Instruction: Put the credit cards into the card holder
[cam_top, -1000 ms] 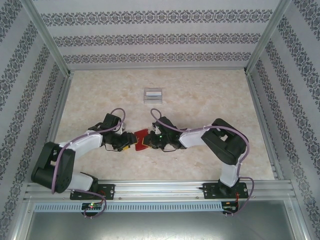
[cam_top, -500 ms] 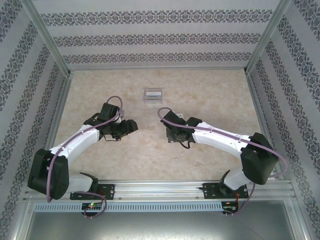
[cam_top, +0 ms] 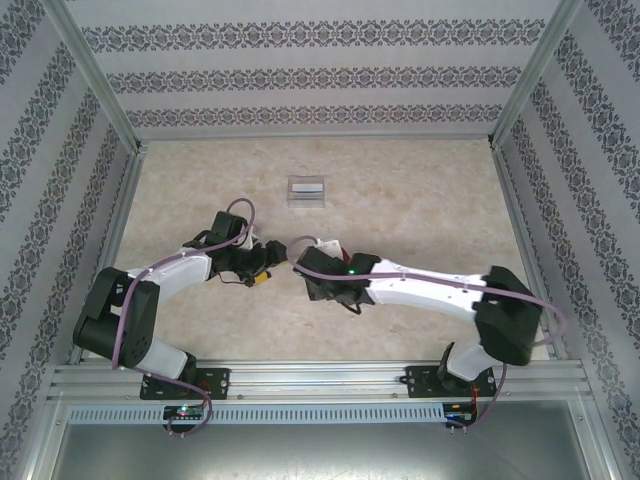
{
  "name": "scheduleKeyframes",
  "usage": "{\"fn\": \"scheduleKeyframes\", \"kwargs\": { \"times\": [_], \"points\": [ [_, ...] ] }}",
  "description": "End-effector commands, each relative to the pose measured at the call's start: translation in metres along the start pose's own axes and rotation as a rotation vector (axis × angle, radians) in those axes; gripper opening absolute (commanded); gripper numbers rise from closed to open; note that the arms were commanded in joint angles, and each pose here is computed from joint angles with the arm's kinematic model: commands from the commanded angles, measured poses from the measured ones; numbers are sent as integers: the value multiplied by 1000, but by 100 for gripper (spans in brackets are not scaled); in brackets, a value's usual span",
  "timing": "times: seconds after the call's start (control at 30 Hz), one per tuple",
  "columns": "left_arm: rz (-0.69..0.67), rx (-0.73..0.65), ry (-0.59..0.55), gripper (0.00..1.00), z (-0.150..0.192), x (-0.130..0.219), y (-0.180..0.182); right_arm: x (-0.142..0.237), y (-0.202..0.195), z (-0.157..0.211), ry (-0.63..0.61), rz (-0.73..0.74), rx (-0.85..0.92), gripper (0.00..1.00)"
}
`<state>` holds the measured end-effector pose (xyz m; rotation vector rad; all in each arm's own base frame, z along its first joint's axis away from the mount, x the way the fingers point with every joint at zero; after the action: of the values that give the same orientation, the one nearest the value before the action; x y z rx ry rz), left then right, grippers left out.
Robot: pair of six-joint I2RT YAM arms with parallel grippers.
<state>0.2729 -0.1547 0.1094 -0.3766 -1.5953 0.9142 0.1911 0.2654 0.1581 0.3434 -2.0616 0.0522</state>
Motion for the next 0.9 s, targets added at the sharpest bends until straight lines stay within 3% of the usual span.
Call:
{"fn": "scheduleKeyframes", "kwargs": {
  "times": [0.0,0.27,0.4,0.5,0.67,0.87],
  "points": [
    [54,-57,11,82,-4,-5,-16,17,-2,-11,-72,-191,-36,61],
    [14,-189,28,88,-12,-21,-22,2,-62,-9,-25,-197,-277,62],
    [-108,-268,-22,75,-16,-36,-18,-13,-72,-11,15,-177,-419,57],
    [-73,-292,-25,69,-16,-44,-20,-23,-69,-18,24,-158,-468,55],
    [-16,-305,84,56,-15,-66,-26,-51,-76,-21,56,-148,-564,54],
    [52,-302,124,57,-8,-79,-36,-73,-71,-28,96,-214,-577,54]
  ]
}}
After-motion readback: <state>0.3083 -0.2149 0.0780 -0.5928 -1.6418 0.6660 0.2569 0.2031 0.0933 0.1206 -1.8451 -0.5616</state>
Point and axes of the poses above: each hand's point on the last joint's axis, 136 mm out from that joint toward the fingers, its own x axis back along the fingers, its own y axis along the line the jaws close on, z = x × y, the point moved 6 cm from there along x, back along the fingers, and after that the axes turned 2 degrees about x, right-handed, at the moved point
